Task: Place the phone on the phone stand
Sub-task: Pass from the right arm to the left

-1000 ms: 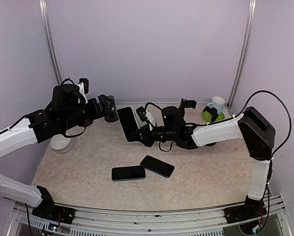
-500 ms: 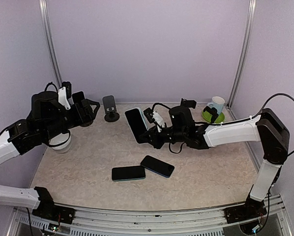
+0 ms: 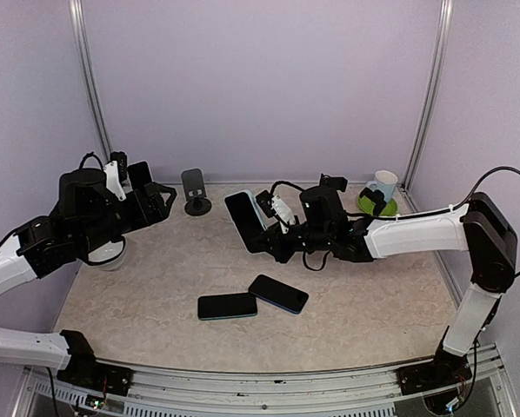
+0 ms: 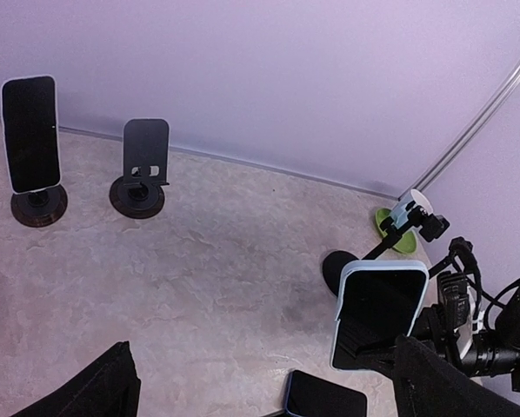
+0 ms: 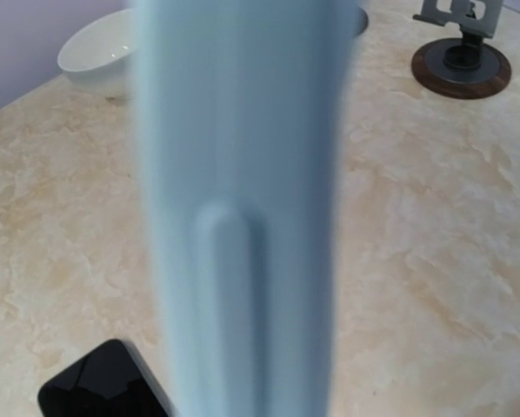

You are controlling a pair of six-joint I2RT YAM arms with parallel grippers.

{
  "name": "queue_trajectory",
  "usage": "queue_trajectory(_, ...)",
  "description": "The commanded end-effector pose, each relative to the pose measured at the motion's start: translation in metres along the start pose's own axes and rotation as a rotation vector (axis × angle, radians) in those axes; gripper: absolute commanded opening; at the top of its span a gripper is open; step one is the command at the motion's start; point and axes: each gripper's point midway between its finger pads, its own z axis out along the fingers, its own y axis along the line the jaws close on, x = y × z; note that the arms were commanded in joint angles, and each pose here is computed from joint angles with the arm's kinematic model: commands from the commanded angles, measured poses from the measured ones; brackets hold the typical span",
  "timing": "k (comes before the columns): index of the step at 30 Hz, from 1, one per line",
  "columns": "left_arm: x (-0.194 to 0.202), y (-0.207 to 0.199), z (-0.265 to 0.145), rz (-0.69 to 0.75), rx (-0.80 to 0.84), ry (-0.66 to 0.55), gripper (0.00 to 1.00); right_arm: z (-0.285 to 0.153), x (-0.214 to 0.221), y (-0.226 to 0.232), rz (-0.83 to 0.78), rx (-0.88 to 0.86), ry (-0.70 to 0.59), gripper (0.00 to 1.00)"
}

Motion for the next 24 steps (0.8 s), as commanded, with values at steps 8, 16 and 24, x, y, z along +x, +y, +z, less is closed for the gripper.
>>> queue_trajectory(8,0.009,-0.03,0.019,-0.047,0.109,0.004,0.99,-0.017,-0.057,0.018,-0.039,0.005,-0.152,0.0)
queue_trajectory(16,0.013,-0.059,0.047,-0.062,0.149,0.032,0.99,-0.013,-0.064,0.024,0.0,0.028,-0.17,0.0)
queue_trajectory(24,0.021,-0.09,0.07,-0.08,0.25,0.073,0.99,-0.011,-0.07,0.029,0.016,0.022,-0.178,0.0)
